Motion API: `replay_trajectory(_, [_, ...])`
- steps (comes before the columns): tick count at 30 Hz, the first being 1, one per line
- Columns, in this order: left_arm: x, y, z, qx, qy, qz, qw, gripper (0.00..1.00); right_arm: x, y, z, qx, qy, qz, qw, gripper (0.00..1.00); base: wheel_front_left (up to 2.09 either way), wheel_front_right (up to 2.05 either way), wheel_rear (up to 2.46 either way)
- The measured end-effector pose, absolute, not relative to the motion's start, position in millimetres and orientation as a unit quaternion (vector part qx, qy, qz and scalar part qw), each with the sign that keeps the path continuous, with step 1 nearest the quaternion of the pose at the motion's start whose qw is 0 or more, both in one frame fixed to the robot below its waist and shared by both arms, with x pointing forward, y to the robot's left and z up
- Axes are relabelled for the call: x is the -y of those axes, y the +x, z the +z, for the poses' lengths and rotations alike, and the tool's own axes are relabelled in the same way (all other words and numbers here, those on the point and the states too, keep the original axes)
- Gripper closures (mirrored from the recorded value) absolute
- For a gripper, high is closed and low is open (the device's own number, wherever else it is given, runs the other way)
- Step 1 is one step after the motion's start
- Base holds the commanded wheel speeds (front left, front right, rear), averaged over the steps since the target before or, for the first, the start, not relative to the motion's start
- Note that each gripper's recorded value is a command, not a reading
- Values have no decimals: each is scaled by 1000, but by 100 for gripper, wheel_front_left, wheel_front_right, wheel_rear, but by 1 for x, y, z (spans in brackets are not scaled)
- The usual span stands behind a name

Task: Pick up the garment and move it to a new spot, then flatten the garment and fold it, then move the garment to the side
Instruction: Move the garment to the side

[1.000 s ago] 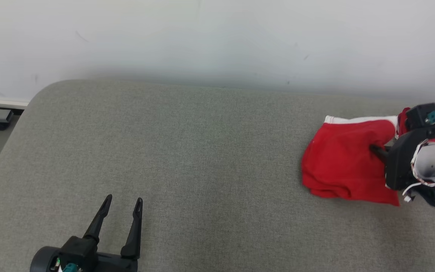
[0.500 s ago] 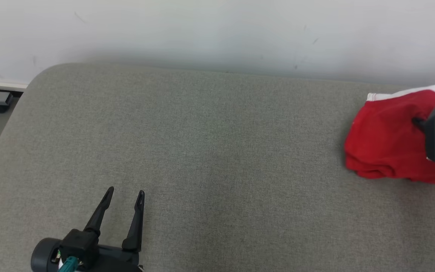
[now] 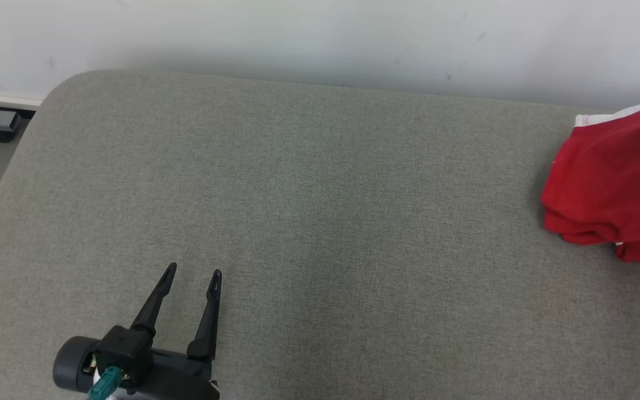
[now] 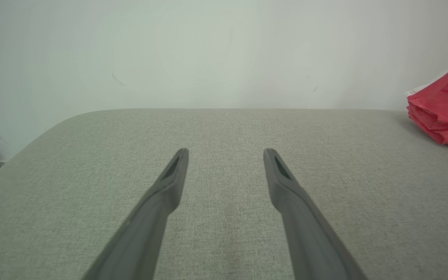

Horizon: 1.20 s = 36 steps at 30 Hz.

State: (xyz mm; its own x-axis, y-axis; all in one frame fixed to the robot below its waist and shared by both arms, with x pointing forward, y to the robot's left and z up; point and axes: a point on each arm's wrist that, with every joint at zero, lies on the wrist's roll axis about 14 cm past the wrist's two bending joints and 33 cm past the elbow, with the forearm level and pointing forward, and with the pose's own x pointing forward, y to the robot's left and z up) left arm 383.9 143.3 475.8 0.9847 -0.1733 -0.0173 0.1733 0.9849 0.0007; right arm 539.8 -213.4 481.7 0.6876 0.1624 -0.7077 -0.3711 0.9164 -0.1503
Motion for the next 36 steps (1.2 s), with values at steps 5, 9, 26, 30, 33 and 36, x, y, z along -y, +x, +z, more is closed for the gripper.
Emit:
replay_trajectory(5, [-146,382,475,-11,1,-82,997,0,218,543,487,-374,-153,147,903,100,0,0,0])
replay_trajectory(9, [-147,382,475,-10,1,-81,997,0,225,538,492,-385,-160,147,897,100,0,0,0])
replay_trajectory(26, [-144,386,471,-16,-2,-84,996,0,270,551,505,-406,-205,95,885,100,0,0,0])
replay_trajectory(30, [-148,386,469,-19,-1,-80,997,0,278,555,502,-415,-219,83,879,100,0,0,0])
replay_trajectory(33, [-149,387,467,-21,0,-78,997,0,288,557,502,-422,-250,71,868,100,0,0,0])
replay_trajectory(36, [-150,387,466,-24,1,-77,997,0,295,559,500,-434,-266,62,858,100,0,0,0])
